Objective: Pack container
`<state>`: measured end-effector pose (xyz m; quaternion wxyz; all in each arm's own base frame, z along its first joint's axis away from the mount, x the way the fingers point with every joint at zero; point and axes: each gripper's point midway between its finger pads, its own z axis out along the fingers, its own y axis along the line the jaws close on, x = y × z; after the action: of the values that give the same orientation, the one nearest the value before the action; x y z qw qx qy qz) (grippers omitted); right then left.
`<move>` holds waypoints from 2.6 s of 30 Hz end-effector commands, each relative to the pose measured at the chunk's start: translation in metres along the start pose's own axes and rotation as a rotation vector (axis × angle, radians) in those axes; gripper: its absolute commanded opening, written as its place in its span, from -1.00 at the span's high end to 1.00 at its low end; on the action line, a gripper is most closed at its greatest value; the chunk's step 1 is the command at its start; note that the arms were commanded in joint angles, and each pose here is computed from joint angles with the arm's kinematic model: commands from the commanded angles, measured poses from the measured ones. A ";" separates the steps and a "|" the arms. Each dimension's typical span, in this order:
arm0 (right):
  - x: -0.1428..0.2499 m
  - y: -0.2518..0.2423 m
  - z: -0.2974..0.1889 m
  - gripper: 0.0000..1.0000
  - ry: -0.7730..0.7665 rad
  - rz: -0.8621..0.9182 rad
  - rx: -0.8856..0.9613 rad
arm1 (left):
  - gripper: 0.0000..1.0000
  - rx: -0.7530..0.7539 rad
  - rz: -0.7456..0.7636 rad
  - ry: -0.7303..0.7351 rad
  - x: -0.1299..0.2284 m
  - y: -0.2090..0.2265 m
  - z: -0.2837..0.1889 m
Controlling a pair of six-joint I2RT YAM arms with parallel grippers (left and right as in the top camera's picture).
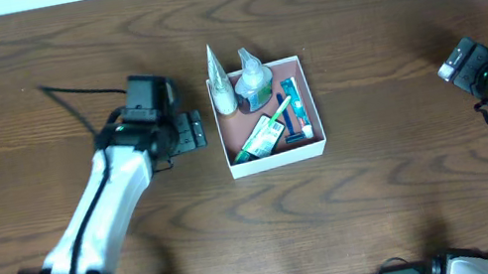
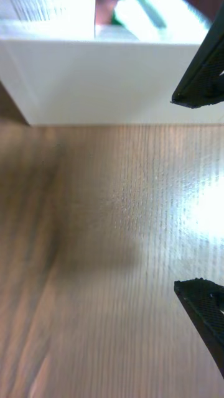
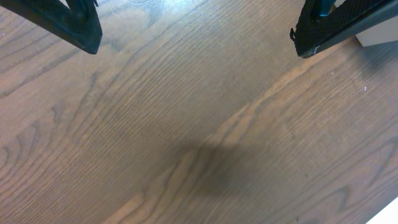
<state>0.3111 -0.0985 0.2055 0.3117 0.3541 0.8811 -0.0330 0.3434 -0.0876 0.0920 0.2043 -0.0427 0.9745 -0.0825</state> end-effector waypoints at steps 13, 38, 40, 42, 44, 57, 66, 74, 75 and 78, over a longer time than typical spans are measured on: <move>-0.005 -0.003 -0.003 -0.99 -0.018 0.012 0.010 | -0.96 0.303 0.084 -0.620 -0.016 -0.043 -0.227; -0.005 -0.003 -0.003 -0.98 -0.018 0.011 0.010 | -0.96 -0.032 -0.132 -0.861 0.072 0.075 -0.234; -0.005 -0.003 -0.003 -0.98 -0.018 0.012 0.010 | -0.96 0.008 -0.146 -0.956 0.060 0.073 -0.226; -0.005 -0.003 -0.003 -0.98 -0.018 0.012 0.010 | -0.96 0.069 -0.133 -1.045 0.047 0.068 -0.220; -0.005 -0.003 -0.003 -0.98 -0.019 0.011 0.010 | -0.96 0.123 -0.109 -1.116 0.038 0.062 -0.213; -0.005 -0.003 -0.003 -0.99 -0.018 0.011 0.010 | -0.96 0.164 -0.083 -1.154 0.043 0.068 -0.140; -0.005 -0.003 -0.003 -0.99 -0.018 0.012 0.010 | -0.96 0.091 -0.070 -0.999 0.063 0.079 -0.094; -0.005 -0.003 -0.003 -0.98 -0.018 0.012 0.010 | -0.96 0.092 -0.070 -0.996 0.063 0.079 -0.093; -0.005 -0.003 -0.003 -0.98 -0.018 0.012 0.010 | -0.96 0.092 -0.070 -0.996 0.063 0.079 -0.093; -0.005 -0.003 -0.003 -0.99 -0.018 0.012 0.010 | -0.96 0.092 -0.070 -0.996 0.063 0.079 -0.093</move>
<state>0.3111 -0.0985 0.2055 0.3115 0.3542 0.8811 -0.0330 0.2450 -0.0032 0.1528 0.6605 -0.1059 0.7355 -0.1072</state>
